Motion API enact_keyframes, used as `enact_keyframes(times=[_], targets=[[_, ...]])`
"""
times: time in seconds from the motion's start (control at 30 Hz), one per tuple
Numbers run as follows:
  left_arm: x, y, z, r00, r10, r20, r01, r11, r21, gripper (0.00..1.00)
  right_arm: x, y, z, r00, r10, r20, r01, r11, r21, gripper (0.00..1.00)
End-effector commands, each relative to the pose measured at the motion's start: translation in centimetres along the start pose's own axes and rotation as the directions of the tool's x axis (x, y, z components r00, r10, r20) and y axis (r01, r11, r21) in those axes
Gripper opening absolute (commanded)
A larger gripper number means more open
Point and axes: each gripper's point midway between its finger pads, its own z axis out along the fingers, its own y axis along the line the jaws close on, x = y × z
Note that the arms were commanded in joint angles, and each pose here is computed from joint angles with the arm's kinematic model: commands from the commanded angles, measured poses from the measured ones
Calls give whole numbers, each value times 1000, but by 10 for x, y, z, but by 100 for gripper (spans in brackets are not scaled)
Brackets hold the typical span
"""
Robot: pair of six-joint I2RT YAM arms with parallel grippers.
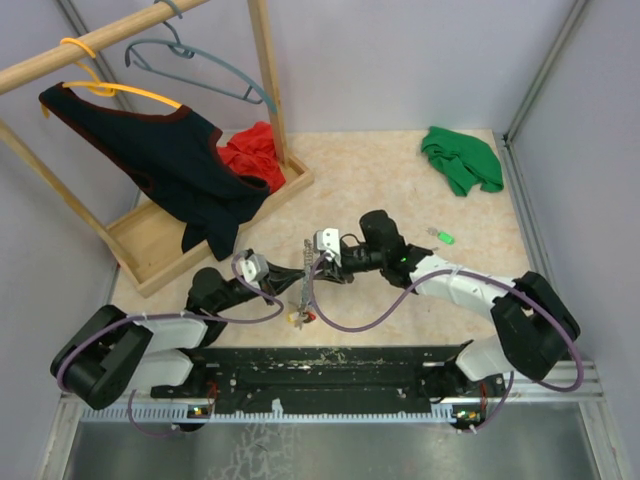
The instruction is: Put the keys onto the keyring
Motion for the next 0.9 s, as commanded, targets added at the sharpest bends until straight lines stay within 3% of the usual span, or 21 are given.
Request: enact_keyframes(times=[0.0, 0.2, 0.87], targets=[[-15, 6, -2, 996, 65, 53, -63, 997, -38, 0, -25, -16, -19, 998, -66, 15, 65, 994, 88, 25], [-16, 5, -1, 996, 68, 60, -66, 997, -34, 0, -19, -22, -20, 998, -43, 43, 36, 985, 166, 25], [-18, -3, 0, 995, 66, 71, -67, 998, 17, 0, -10, -29, 3, 994, 5, 108, -20, 990, 139, 24]])
